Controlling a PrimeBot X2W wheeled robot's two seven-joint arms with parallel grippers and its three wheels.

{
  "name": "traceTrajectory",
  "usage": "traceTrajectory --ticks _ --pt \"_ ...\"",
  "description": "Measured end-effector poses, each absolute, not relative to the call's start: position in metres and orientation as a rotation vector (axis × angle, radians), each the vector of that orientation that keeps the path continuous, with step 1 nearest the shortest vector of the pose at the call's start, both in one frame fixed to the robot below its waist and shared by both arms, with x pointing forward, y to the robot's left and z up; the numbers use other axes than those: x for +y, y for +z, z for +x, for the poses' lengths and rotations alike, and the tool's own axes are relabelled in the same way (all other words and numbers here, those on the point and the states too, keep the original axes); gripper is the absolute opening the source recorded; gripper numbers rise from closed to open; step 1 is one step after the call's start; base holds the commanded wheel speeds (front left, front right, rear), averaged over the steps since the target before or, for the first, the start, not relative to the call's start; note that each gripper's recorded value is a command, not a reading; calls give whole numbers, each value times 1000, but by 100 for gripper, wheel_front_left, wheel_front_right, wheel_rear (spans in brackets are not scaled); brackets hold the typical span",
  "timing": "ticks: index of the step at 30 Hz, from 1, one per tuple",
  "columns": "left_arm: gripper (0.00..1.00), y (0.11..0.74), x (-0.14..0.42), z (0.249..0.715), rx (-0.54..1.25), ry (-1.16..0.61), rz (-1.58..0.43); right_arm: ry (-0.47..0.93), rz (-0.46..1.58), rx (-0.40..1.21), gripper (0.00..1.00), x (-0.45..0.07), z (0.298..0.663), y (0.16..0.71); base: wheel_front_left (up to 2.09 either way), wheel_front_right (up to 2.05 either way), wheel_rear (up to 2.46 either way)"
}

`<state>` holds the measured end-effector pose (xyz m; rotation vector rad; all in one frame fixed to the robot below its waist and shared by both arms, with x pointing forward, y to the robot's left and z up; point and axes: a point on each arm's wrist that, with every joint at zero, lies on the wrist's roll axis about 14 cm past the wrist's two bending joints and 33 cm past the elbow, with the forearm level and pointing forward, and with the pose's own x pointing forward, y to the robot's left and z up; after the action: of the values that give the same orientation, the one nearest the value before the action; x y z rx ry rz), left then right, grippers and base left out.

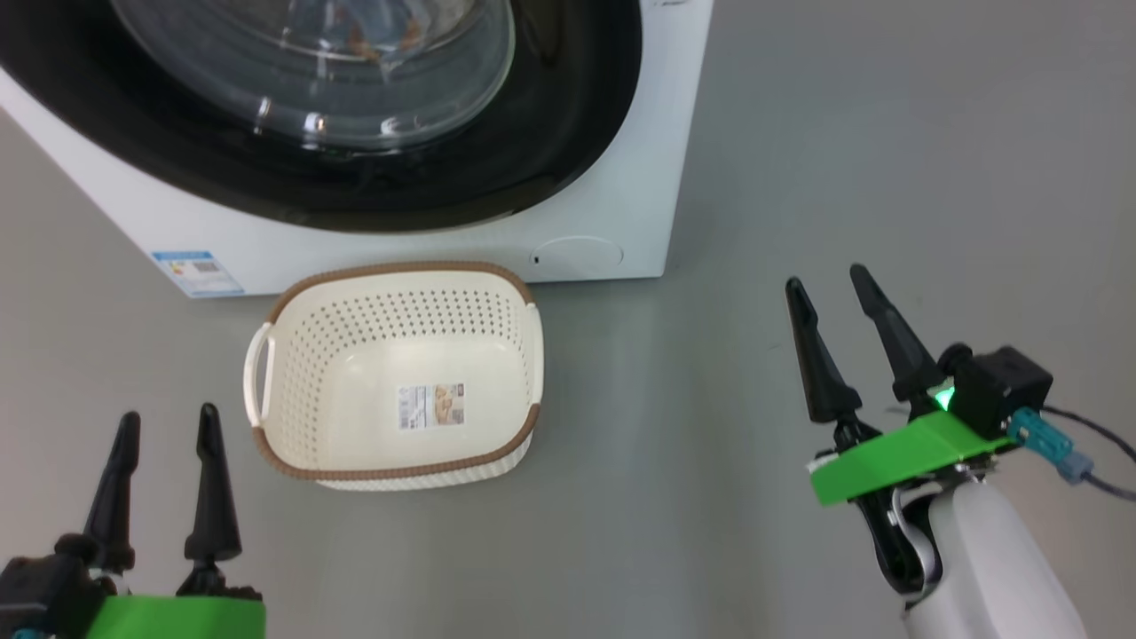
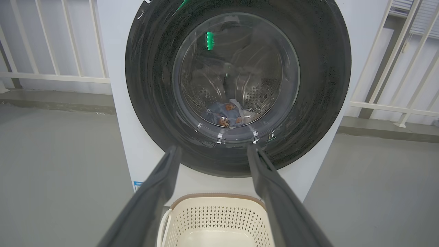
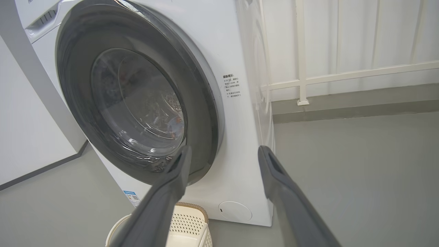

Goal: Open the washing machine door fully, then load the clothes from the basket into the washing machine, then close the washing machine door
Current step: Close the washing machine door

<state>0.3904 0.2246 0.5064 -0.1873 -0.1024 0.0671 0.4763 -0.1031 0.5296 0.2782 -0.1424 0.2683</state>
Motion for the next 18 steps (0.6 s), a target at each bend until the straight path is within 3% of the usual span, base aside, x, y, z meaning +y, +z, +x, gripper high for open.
traceTrajectory --ticks 18 --pt "100 517 222 357 -130 76 -177 120 192 -130 100 -158 411 523 0 0 0"
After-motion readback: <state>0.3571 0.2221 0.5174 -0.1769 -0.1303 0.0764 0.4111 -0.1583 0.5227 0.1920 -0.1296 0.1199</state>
